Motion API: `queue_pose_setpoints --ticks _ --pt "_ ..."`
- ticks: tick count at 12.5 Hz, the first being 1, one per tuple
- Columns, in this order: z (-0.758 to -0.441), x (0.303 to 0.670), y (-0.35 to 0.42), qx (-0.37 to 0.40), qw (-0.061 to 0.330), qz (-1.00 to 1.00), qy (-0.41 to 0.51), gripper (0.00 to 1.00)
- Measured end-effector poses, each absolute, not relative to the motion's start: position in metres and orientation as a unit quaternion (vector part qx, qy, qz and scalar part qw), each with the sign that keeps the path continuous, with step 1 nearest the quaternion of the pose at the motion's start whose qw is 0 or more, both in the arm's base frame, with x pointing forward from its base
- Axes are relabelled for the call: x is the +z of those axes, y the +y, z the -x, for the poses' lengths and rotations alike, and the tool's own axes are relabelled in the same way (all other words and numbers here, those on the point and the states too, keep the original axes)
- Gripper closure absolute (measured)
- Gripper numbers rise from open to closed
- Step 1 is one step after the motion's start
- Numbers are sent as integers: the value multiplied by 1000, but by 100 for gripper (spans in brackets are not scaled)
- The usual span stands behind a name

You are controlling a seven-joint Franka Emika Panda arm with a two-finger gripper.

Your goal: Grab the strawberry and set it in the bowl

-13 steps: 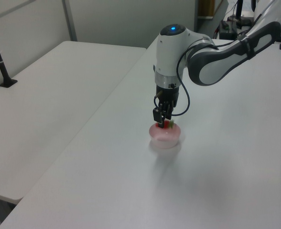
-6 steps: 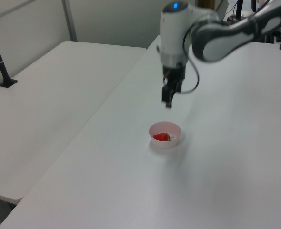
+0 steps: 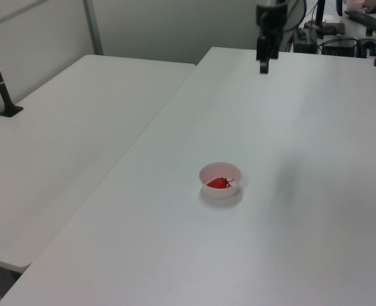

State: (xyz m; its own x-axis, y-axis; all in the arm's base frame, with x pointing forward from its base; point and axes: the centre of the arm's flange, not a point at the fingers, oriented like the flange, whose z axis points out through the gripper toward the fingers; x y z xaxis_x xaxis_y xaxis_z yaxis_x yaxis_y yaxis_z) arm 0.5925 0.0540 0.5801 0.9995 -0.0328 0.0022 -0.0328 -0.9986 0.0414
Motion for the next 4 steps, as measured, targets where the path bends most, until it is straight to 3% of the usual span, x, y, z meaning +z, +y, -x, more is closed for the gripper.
queue_pose_setpoints --ticks 4 --pt "-582 589 17 -9 21 -999 -48 0"
